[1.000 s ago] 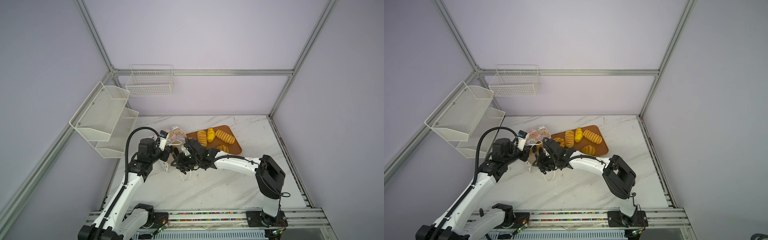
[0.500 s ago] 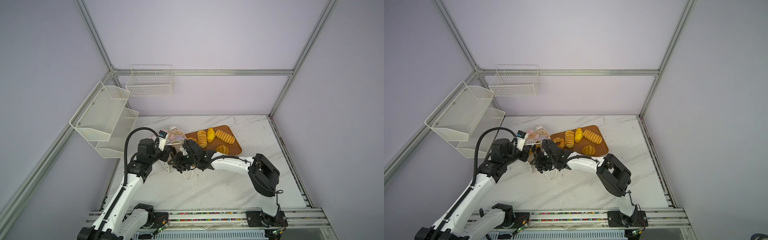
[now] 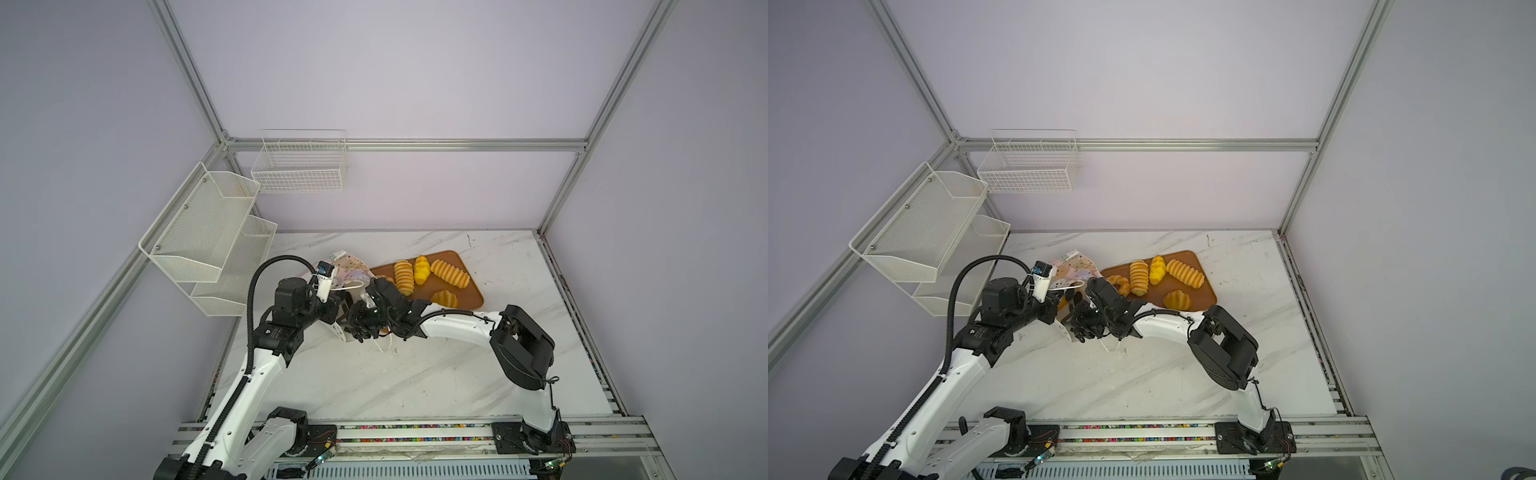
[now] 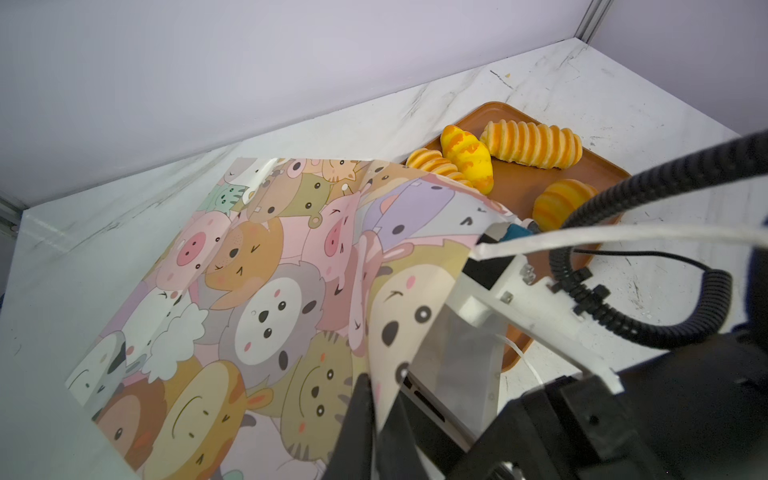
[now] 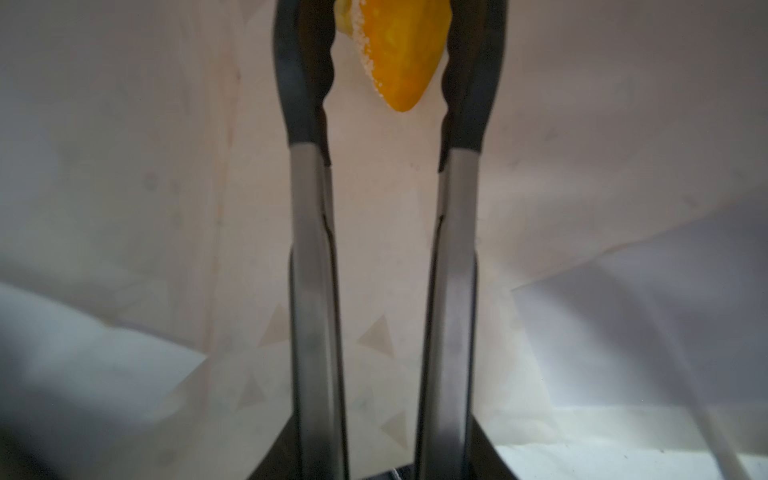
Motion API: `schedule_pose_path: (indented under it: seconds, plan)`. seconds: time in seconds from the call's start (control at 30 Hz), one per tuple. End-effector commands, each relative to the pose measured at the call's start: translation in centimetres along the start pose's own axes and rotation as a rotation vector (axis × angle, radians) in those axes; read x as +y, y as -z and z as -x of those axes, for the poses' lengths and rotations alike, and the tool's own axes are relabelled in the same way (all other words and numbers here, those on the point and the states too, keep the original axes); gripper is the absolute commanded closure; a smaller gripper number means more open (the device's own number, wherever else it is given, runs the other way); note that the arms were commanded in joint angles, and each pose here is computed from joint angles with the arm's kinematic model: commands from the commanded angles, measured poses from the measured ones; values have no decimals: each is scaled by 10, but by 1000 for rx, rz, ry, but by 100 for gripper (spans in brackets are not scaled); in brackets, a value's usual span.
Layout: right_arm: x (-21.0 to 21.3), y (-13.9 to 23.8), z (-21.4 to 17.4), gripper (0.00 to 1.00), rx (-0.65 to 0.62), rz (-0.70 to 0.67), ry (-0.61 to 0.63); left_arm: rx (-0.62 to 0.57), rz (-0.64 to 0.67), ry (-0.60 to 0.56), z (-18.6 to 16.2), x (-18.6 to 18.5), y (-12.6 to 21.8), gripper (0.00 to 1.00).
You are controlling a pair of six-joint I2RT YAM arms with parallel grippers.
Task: Take the fake bread out of the paper bag
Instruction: 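Push the open tongs down inside the bag around a yellow bread, then close the tongs on the yellow bread inside the bag with the right gripper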
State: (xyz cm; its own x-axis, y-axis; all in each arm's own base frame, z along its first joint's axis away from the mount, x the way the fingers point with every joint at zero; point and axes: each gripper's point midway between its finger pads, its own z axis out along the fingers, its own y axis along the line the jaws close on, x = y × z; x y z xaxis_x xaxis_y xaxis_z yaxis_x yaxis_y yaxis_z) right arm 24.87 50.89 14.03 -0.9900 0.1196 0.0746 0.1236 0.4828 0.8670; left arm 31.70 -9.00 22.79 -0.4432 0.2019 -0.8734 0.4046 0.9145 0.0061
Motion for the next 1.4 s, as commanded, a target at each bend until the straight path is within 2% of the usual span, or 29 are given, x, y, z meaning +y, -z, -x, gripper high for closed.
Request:
schedule_pose_path:
  seconds: [0.0, 0.27, 1.03, 1.13, 1.23, 1.37]
  plan:
    - [8, -5, 5, 59, 2, 40, -38, -62, -61, 16, 15, -11, 5, 100]
    - [11, -1, 0, 55, 6, 34, -44, -54, -68, 19, 14, -11, 2, 100]
    - [11, -31, 7, 54, 74, 33, -31, -53, -107, 31, 12, -18, -2, 100]
    - [7, -32, 9, 61, 73, 26, -29, -52, -105, 30, 12, -18, -2, 100]
    - [9, -28, 11, 77, 60, 22, -20, -53, -92, 25, 10, -16, -1, 100]
    - [14, -17, 16, 92, 35, 29, -10, -47, -74, 19, 8, -13, -1, 100]
